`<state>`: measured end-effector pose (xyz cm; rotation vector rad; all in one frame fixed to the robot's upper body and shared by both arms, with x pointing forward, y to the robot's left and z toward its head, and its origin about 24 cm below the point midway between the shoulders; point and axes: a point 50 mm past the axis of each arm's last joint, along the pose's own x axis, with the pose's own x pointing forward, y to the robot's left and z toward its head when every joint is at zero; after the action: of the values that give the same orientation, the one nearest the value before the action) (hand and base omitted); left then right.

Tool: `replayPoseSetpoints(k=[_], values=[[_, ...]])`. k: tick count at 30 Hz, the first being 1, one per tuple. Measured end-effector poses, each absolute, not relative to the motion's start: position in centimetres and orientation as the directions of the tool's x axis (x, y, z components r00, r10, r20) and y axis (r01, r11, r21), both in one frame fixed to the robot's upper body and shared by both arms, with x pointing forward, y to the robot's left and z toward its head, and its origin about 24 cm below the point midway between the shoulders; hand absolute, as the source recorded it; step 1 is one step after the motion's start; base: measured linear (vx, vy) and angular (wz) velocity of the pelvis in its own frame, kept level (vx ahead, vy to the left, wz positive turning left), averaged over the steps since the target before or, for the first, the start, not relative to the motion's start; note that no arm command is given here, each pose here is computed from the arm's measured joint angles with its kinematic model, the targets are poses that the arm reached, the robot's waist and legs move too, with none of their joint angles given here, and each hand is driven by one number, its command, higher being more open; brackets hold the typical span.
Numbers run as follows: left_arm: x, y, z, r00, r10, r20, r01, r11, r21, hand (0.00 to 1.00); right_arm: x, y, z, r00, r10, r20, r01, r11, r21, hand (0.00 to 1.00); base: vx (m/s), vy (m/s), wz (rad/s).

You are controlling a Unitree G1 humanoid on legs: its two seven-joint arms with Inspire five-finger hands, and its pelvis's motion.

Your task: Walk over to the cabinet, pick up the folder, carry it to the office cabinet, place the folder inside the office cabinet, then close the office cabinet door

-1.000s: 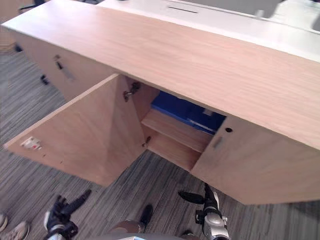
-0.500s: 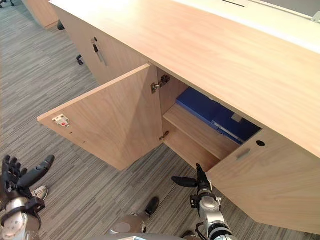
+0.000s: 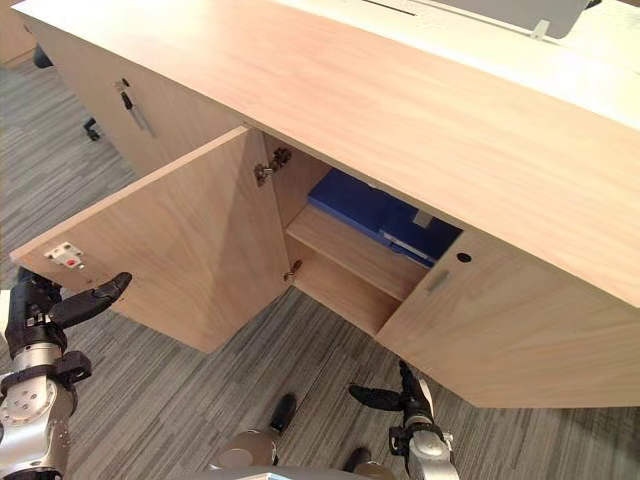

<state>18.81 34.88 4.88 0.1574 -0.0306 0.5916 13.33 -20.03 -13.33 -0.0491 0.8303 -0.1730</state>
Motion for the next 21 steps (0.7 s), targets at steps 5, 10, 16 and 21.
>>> replayPoseSetpoints(k=[5,10,16,21], values=[[18.0,34.2,4.2,0.831,0.553,0.057,-0.555,0.821,0.131,1.0,13.3,-19.5,-13.4,0.661,-0.154,-0.735,0.127,0.988,-0.093,1.0,-0.03,-0.004,-0.12],[15.1,30.2,2.7,0.847,0.531,0.03,-0.532,0.846,0.041,1.0,13.3,-18.8,-13.7,0.653,-0.145,-0.744,0.124,0.989,-0.083,1.0,-0.07,0.028,-0.16],[12.2,25.9,0.8,0.897,0.435,-0.075,-0.437,0.899,-0.012,1.0,12.6,-18.1,-14.3,0.621,-0.132,-0.773,0.116,0.99,-0.076,1.0,-0.06,0.029,-0.04],[11.0,23.9,-0.7,0.927,0.333,-0.174,-0.344,0.938,-0.034,1.0,12.5,-18.0,-14.3,0.618,-0.13,-0.775,0.117,0.99,-0.073,1.0,-0.07,0.018,-0.11]])
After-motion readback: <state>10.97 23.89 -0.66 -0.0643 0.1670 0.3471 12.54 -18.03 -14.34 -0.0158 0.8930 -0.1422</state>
